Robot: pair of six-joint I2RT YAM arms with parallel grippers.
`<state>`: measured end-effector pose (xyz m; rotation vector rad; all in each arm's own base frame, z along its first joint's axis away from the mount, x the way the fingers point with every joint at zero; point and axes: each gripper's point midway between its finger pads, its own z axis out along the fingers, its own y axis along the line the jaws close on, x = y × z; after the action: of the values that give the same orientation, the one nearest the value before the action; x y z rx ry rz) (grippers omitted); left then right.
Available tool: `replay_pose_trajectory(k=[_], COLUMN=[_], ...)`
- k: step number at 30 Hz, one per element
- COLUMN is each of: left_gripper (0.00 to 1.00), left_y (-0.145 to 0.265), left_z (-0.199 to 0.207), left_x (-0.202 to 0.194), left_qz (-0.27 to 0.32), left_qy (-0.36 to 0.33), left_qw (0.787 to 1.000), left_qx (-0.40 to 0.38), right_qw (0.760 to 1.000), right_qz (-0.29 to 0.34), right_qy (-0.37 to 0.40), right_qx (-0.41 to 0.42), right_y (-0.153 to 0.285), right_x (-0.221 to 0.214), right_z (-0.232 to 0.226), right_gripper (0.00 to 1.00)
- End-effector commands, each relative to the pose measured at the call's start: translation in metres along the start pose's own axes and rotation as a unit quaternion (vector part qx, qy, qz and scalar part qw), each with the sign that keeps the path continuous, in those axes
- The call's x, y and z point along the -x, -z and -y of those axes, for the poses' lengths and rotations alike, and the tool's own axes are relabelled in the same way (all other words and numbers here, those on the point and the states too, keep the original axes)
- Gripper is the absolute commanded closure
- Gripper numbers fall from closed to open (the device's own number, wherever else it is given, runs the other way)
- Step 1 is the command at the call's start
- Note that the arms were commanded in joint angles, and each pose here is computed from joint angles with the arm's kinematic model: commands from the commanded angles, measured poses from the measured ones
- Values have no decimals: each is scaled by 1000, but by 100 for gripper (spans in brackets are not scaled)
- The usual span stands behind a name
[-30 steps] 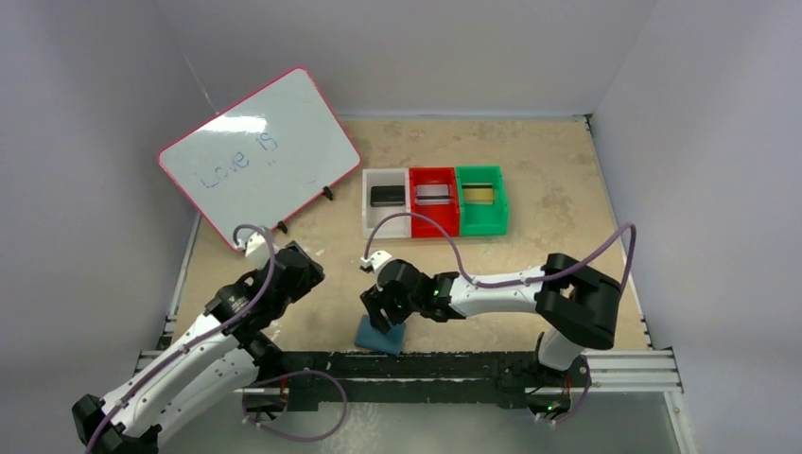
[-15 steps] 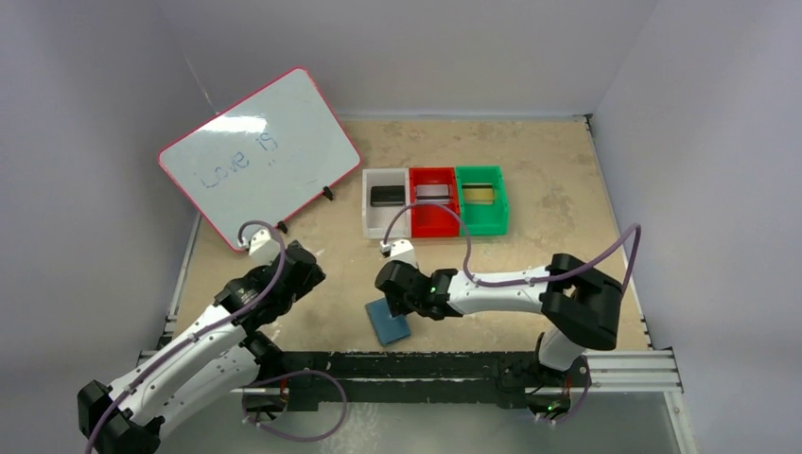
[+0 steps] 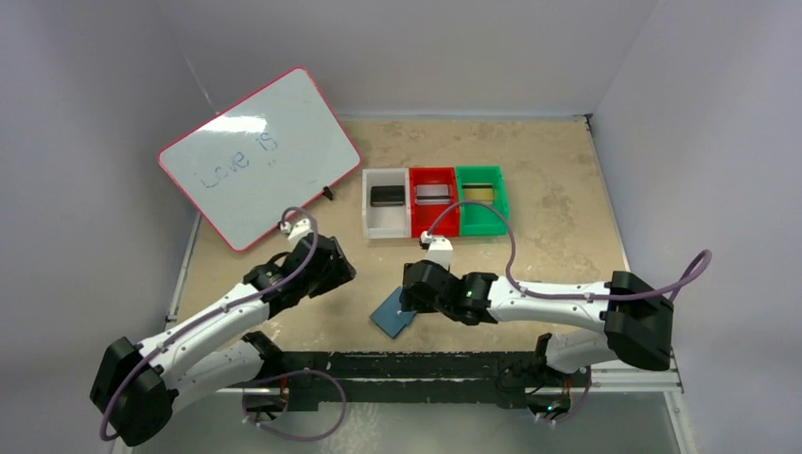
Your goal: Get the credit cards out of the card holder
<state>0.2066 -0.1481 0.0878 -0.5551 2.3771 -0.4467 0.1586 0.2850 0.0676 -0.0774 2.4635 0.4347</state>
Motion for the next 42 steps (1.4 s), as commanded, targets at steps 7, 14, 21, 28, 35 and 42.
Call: replay_pose_trajectory(k=[7, 14, 21, 28, 35, 42], left_gripper=[37, 39, 40, 44, 53, 55], left_y=[-19, -22, -21, -24, -22, -17], left_z=[45, 46, 46, 51, 55, 54], left_x=[-37, -55, -72, -86, -95, -104], left_qz=[-86, -107, -127, -129, -127, -136], left_qy=[-50, -67, -62, -51, -53, -59], left_qw=[989, 986, 983, 983, 982, 980], left_qx=[-111, -112, -117, -121, -126, -133], right_qw=[982, 978, 968, 979, 984, 983], right_qz=[-56, -61, -47, -36, 44, -30], right_qy=[-147, -187, -218, -187, -168, -158], right_qx=[100, 73, 113, 79, -36, 85], right_y=[1, -9, -20, -35, -4, 4], right_x=[-23, -31, -3, 16, 57, 20], right_z=[-39, -29, -28, -9, 33, 4], right_gripper=[41, 44, 49, 50, 36, 13])
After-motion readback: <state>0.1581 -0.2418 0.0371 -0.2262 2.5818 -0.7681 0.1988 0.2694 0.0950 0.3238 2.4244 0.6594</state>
